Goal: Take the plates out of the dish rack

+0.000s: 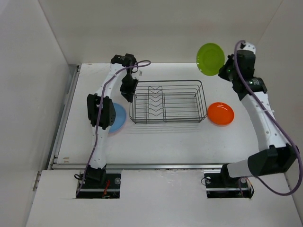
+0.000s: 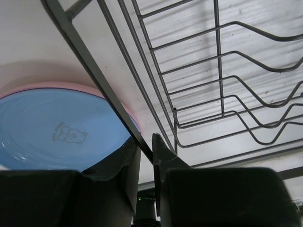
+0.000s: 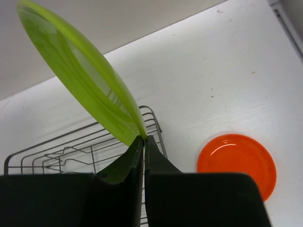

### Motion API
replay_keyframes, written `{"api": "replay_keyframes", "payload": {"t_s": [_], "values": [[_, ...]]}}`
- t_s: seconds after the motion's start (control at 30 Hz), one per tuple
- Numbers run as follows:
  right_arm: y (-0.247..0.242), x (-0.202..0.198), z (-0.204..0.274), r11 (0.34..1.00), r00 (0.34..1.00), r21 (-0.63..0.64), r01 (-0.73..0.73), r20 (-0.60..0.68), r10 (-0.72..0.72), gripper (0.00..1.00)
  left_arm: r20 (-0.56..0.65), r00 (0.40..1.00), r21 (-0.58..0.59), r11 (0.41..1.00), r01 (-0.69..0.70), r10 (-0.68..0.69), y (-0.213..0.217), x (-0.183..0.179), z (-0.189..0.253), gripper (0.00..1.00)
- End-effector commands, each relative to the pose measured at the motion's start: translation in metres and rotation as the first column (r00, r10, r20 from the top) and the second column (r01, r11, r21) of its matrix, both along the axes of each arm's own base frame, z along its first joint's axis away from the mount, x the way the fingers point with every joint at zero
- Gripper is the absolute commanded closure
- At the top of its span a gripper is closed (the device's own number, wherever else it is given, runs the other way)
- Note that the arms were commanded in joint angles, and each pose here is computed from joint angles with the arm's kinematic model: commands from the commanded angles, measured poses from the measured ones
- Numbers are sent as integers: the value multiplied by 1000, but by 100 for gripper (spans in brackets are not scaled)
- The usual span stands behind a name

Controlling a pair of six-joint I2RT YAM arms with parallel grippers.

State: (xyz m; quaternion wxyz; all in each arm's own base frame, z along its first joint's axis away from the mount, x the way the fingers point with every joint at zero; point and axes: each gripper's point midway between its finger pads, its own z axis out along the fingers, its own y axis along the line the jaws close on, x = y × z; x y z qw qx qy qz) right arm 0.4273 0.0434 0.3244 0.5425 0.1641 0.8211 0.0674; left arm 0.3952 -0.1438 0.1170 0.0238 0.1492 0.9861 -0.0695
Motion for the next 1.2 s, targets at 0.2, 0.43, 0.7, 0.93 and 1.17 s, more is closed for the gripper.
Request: {"api": "replay_keyframes", "payload": {"t_s": [0.2, 0.43, 0.7, 0.93, 1.17], "values": [[-81, -70, -78, 958, 965, 201, 203, -206, -162, 100, 182, 982, 116, 991, -72, 50, 32, 40, 10, 100], [-122, -106, -164, 821, 893, 406, 402, -370, -254, 100, 149, 989, 77, 996, -39, 28, 25, 31, 9, 100], [-111, -93, -202, 736, 921, 596, 321, -376, -98, 100, 113, 992, 72, 995, -73, 64, 25, 21, 2, 100], [-115, -112, -242, 752, 865, 526, 397, -489, -114, 88, 111, 991, 73, 994, -82, 73, 29, 20, 3, 100], [-125, -128, -243, 792, 831, 429, 435, -531, -168, 5, 132, 989, 45, 996, -80, 73, 25, 20, 13, 100]]}}
